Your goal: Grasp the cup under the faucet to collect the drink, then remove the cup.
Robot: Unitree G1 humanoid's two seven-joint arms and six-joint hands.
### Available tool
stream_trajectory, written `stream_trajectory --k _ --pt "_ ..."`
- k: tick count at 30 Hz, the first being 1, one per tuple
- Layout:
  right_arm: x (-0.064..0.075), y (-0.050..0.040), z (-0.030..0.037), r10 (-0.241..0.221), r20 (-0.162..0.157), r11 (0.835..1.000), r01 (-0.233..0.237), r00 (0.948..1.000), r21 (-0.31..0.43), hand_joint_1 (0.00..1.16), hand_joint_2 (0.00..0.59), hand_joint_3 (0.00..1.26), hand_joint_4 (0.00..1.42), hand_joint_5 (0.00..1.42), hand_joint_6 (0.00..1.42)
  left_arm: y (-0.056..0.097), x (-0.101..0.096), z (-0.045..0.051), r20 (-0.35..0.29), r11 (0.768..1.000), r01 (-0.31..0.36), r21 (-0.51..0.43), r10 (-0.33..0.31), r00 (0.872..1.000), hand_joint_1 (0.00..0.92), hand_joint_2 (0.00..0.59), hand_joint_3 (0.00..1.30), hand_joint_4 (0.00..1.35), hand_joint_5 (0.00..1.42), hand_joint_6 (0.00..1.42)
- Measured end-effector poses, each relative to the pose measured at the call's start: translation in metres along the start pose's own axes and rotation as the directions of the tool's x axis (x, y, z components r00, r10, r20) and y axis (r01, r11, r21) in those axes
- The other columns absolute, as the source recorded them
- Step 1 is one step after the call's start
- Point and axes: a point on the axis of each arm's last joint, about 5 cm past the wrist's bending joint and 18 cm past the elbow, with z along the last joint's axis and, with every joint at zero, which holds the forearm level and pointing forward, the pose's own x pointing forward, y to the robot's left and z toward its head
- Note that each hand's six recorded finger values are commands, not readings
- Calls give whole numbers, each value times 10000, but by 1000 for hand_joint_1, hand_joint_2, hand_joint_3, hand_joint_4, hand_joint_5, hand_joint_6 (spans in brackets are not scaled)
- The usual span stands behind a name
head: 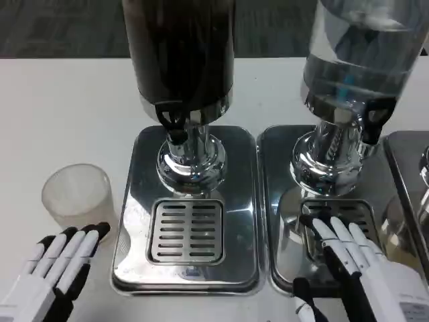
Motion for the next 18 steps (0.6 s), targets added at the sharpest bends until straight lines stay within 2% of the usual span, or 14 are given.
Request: stream_trajectory --k 5,18 --pt "-1 -1 -1 26 10 10000 -26 10000 -8 452 513 115 44 26 80 3 -1 -40 97 9982 -416 -435 420 9991 0 61 0 0 0 0" --pt "1 -4 -4 35 0 10000 -35 10000 25 456 515 123 44 26 80 3 9 -61 -78 9939 -783 -773 779 9969 0 44 0 0 0 0"
